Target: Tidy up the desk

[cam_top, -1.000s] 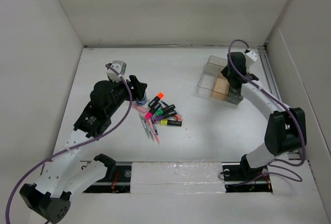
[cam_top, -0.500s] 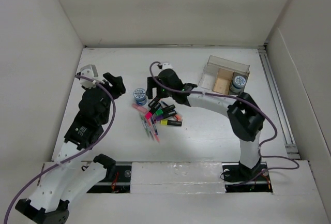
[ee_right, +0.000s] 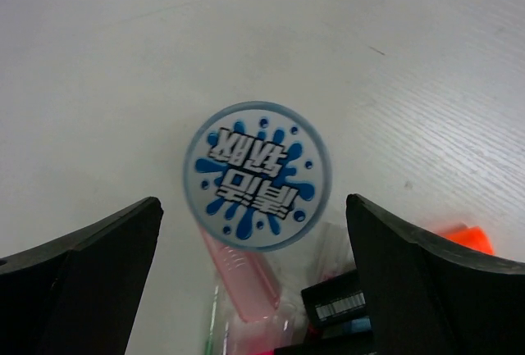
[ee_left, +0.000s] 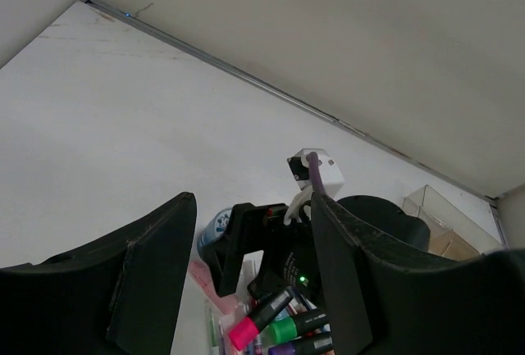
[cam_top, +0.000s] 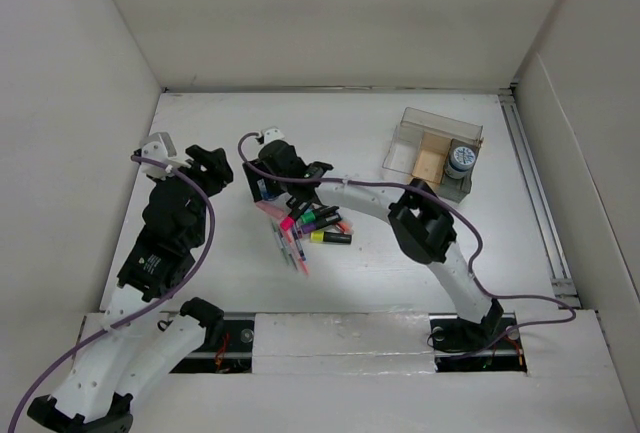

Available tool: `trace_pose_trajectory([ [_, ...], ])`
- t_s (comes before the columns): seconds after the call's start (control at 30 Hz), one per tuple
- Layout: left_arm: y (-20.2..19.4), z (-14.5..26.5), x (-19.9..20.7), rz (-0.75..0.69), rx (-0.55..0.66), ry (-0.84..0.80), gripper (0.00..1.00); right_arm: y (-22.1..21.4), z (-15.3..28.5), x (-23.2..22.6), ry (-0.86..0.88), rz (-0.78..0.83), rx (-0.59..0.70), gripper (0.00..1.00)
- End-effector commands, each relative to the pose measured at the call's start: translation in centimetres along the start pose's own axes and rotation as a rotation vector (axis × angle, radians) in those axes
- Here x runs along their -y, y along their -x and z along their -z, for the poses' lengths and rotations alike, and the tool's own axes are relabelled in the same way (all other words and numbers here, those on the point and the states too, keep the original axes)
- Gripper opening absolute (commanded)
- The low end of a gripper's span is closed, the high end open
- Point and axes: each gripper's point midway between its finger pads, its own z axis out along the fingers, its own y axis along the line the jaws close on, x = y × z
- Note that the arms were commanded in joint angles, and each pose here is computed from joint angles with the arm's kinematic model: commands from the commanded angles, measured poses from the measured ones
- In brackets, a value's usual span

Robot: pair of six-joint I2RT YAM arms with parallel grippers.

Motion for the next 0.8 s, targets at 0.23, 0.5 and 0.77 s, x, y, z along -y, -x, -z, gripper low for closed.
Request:
trace_pose_trajectory([
  [0.23, 0.2, -0.2, 0.8, -0.001, 0.011, -0.041, 0.54, 2.2, -0.8, 1.3, -0.121, -0.046, 0.124, 0.90],
  [0.5, -0.1, -0.2, 0.9, -0.010, 0.002, -0.050, 0.54, 4.1, -1.6, -0.4, -0.057, -0.139, 0.204, 0.81],
  [0.77, -0.2, -0.2, 1.2, -0.015, -0.010, -0.064, 0.54, 3.4, -2.2, -0.6, -0.050, -0.133, 0.174, 0.67],
])
